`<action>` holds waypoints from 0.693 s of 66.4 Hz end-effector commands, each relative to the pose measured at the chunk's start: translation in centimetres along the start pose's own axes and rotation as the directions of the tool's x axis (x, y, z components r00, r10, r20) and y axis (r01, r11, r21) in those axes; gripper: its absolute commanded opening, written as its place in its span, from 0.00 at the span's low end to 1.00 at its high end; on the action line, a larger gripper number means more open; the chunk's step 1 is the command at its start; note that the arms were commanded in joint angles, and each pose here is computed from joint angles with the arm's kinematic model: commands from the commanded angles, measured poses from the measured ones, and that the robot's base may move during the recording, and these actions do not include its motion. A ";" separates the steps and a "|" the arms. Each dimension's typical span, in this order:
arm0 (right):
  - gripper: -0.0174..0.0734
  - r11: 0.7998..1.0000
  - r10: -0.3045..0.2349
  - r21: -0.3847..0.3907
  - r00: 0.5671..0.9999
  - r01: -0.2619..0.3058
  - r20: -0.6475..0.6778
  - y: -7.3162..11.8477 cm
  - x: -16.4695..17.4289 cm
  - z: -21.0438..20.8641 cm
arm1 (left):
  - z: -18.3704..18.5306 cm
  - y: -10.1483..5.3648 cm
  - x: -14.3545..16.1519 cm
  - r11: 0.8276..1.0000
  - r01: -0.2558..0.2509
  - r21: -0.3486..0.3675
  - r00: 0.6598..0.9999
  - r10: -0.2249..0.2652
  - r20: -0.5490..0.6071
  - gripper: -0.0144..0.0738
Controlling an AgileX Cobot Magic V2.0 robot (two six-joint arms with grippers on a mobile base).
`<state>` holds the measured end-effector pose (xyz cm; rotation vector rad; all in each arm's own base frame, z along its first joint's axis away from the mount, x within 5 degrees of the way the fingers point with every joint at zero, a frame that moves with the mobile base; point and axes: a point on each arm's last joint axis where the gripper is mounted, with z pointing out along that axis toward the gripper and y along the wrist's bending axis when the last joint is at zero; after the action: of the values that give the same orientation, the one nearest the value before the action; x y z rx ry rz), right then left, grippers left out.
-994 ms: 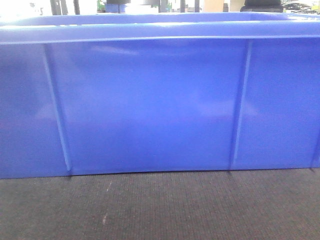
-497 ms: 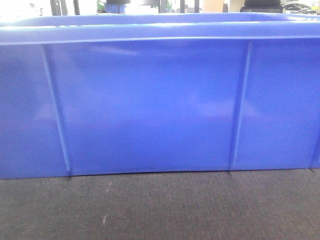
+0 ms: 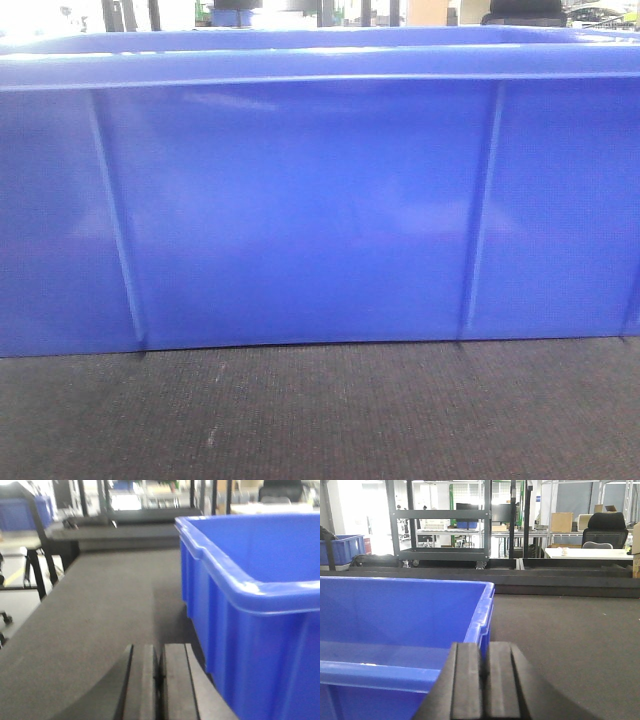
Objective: Move blue bin to conveyor side
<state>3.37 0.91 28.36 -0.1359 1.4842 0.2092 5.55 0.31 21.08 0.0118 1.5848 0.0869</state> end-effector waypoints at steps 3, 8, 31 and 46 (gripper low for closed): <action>0.11 1.000 -0.008 0.004 1.000 0.008 0.018 0.0 -0.1 0.1 | 0.1 0.1 -0.2 0.999 0.004 -0.033 0.995 0.000 0.099 0.15; 0.11 1.000 -0.008 0.004 1.000 0.008 0.018 0.0 -0.1 0.1 | 0.0 0.3 -0.3 0.998 0.004 -0.059 0.994 0.003 0.108 0.15; 0.11 1.000 -0.008 0.004 1.000 0.008 0.018 0.0 -0.1 0.1 | 0.0 0.4 -0.3 0.997 0.004 -0.075 0.994 0.004 0.107 0.15; 0.11 1.000 -0.008 0.004 1.000 0.008 0.018 0.0 -0.1 0.1 | 0.0 0.4 -0.3 0.997 0.004 -0.075 0.994 0.004 0.109 0.15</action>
<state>3.37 0.91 28.36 -0.1359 1.4842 0.2092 5.62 0.66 21.15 -0.0397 1.5007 0.1449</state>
